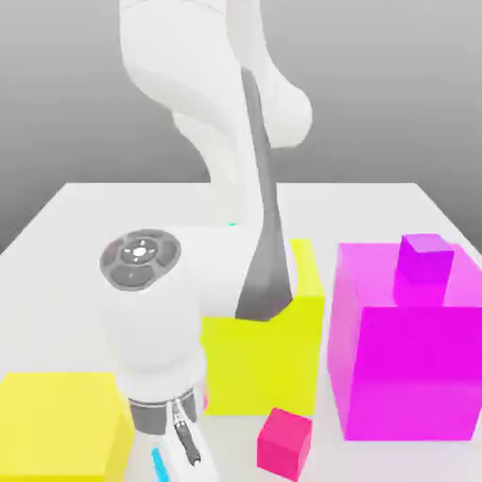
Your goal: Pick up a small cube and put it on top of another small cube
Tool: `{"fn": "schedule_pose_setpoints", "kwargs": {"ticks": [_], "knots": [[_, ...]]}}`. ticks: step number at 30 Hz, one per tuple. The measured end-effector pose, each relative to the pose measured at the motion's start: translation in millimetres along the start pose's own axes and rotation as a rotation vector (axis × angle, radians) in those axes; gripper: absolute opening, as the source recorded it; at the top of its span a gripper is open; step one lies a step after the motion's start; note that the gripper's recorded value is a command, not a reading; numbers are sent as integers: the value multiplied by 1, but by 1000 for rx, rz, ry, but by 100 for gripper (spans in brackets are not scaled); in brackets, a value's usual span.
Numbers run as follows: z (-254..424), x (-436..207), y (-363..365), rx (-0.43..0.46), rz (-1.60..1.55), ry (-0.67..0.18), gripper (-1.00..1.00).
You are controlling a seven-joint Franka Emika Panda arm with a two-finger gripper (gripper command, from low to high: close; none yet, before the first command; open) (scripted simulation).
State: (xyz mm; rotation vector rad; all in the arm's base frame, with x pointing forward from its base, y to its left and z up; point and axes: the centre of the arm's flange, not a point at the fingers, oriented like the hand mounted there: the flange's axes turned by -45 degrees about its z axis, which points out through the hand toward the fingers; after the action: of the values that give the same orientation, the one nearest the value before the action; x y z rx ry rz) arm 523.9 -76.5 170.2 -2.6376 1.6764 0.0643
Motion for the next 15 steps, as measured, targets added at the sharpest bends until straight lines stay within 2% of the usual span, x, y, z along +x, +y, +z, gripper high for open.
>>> {"fn": "schedule_pose_setpoints", "kwargs": {"ticks": [4,15], "knots": [[-20,0,1,9,-14,37,-100],[-43,-73,-5,18,-384,7,-100]]}}
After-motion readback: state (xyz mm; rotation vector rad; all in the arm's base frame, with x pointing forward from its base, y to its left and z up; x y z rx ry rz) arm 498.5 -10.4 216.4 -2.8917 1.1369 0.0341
